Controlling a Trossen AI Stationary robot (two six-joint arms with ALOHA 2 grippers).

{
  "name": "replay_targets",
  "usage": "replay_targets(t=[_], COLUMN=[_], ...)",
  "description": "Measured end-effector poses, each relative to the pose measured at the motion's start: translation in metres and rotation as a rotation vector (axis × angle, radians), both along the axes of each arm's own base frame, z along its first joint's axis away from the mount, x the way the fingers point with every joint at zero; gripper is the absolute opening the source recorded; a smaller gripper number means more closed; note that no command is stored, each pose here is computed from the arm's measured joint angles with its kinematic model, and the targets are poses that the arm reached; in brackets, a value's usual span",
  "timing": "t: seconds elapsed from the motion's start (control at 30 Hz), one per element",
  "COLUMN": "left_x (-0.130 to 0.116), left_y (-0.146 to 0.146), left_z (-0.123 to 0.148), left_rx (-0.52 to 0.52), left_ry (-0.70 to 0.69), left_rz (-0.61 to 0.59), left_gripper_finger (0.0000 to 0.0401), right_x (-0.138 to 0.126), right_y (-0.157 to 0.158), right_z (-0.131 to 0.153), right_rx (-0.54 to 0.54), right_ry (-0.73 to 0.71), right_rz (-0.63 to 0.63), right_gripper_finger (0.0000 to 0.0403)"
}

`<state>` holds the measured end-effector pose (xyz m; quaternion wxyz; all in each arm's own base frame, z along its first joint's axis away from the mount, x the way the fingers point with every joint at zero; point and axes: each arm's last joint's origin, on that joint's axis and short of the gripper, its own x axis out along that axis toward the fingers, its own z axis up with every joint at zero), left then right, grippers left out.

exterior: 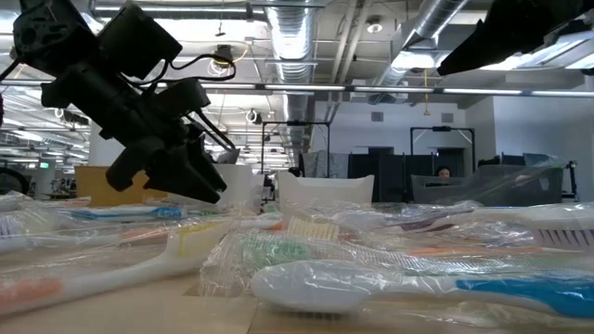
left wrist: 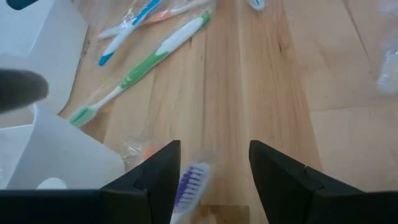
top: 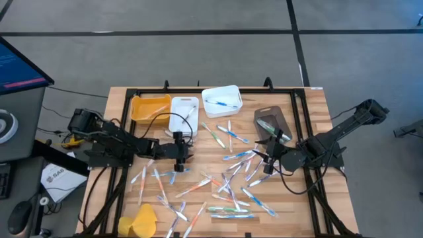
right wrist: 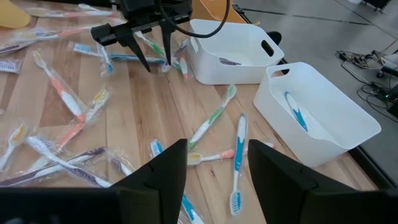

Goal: Pick & Place Toothbrushes
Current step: Put the purple toothbrush into the left white bin

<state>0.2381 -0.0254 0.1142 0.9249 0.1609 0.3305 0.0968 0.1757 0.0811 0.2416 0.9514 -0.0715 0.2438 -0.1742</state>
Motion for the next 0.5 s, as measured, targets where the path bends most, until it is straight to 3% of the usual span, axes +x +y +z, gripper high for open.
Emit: replay_targets(t=[0.5], left_x=[-0.0017], left_y=[0.0081], left_z=[-0.0031], left_rx=[-0.024], left_ry=[0.034], left_rz=[0.041], left_gripper_finger=[0.0183], right_x=[0.0002], right_y=[0.0001], right_z=[0.0002], right_rx=[0.002], right_ry=[-0.003], right_rz=[0.001], right_gripper_finger=[0.0161])
